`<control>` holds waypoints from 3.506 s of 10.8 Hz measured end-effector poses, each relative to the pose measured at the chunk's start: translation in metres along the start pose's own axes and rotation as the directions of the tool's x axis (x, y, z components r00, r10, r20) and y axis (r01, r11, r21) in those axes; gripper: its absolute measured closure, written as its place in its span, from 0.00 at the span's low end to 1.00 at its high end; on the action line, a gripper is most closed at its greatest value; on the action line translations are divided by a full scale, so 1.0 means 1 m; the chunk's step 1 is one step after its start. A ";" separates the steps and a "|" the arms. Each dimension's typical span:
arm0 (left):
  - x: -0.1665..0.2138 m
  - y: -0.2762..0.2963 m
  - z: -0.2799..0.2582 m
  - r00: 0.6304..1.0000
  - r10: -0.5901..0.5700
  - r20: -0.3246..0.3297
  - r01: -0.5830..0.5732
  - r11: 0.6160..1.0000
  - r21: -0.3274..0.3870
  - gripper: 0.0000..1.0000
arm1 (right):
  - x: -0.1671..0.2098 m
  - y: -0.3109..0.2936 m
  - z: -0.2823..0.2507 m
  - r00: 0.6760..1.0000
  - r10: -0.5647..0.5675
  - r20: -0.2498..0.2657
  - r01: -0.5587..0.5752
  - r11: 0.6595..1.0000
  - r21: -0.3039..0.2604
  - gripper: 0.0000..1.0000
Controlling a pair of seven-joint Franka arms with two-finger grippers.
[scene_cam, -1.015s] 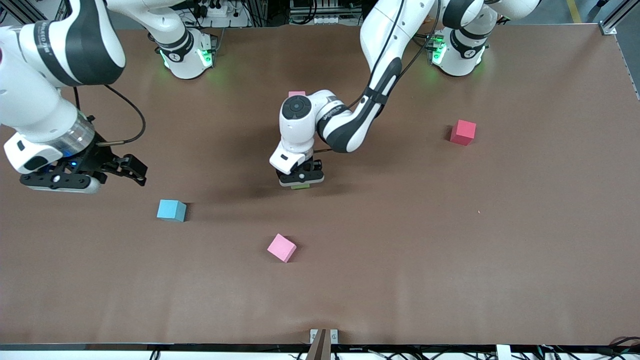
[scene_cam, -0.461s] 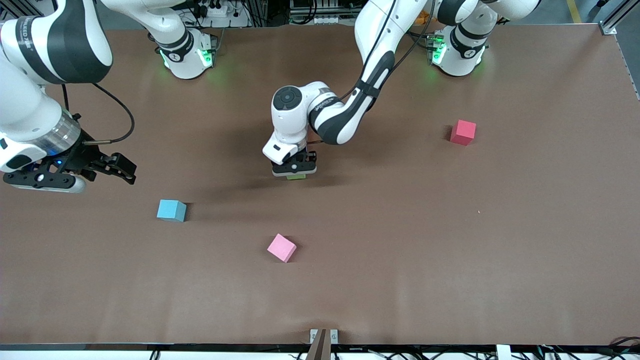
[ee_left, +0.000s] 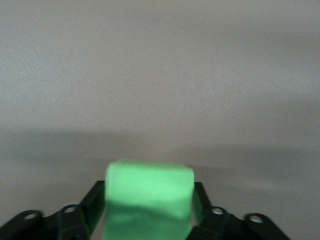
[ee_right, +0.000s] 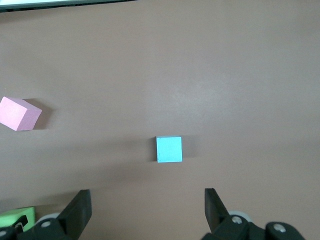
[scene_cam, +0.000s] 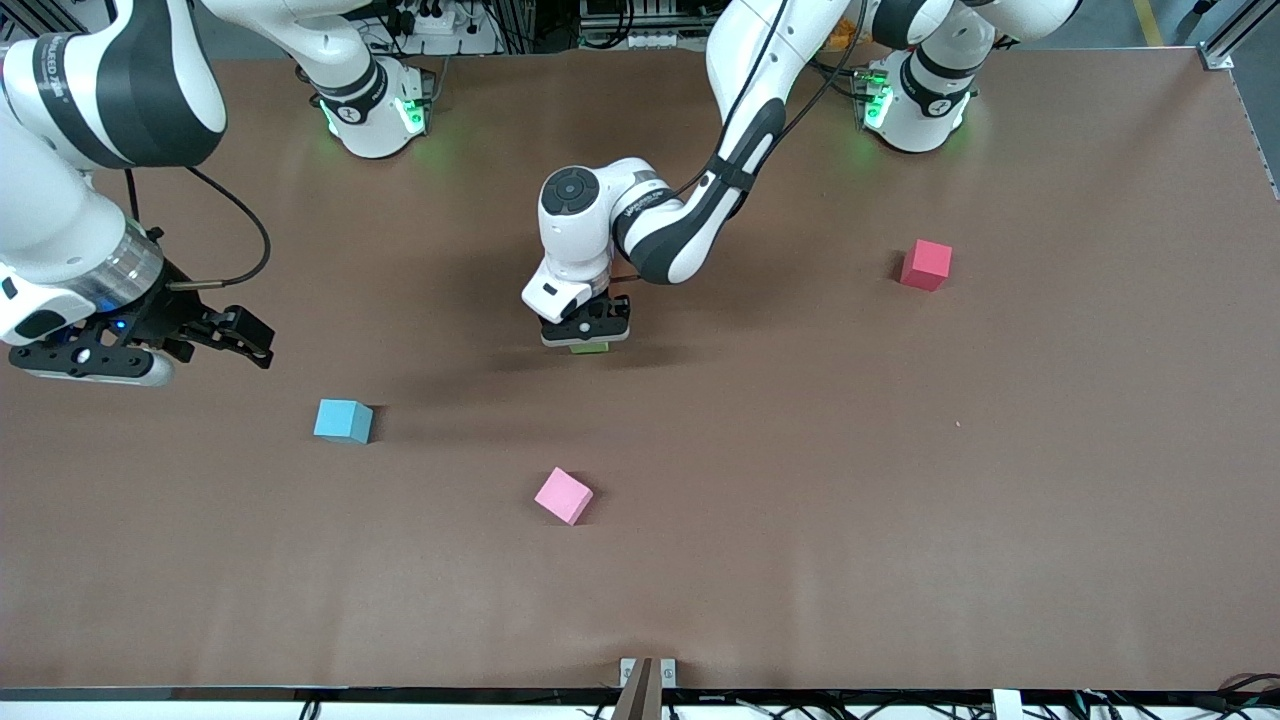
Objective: Arrange blocks into number 1
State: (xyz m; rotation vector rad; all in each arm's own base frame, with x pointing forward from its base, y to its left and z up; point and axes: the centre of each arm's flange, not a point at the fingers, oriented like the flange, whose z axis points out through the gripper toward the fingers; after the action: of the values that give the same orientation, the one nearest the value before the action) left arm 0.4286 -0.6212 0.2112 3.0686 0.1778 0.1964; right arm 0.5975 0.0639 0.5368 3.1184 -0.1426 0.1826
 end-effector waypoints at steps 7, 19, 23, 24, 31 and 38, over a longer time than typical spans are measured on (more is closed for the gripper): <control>0.015 -0.008 -0.013 0.999 -0.032 -0.011 0.032 0.999 0.031 0.00 | 0.000 0.000 0.000 1.000 0.000 -0.001 0.000 1.000 0.000 0.00; 0.293 -0.319 -0.228 0.860 -0.510 -0.021 0.509 0.852 0.126 0.00 | -0.006 0.030 -0.076 0.993 -0.037 0.116 0.034 0.999 0.027 0.00; 0.248 -0.386 -0.253 0.937 -0.336 0.093 0.319 0.933 0.165 0.00 | -0.010 0.033 -0.096 0.993 -0.036 0.115 0.033 0.999 0.026 0.00; 0.233 -0.417 -0.268 0.945 -0.307 0.116 0.288 0.945 0.155 0.00 | -0.010 0.038 -0.098 0.993 -0.028 0.112 0.025 0.999 0.025 0.00; 0.206 -0.506 -0.313 0.980 -0.151 0.130 0.139 0.985 0.099 0.00 | -0.013 0.051 -0.105 0.991 -0.010 0.132 0.007 1.000 0.021 0.00; 0.228 -0.529 -0.438 0.998 0.000 0.070 -0.004 0.998 0.060 0.00 | -0.013 0.051 -0.108 0.992 -0.009 0.128 0.006 1.000 0.022 0.00</control>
State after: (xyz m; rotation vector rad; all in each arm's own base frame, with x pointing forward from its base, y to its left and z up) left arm 0.5372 -0.0461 0.6370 3.1300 0.1800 0.0845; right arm 0.5671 0.0166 0.6428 3.1515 -0.1310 -0.0173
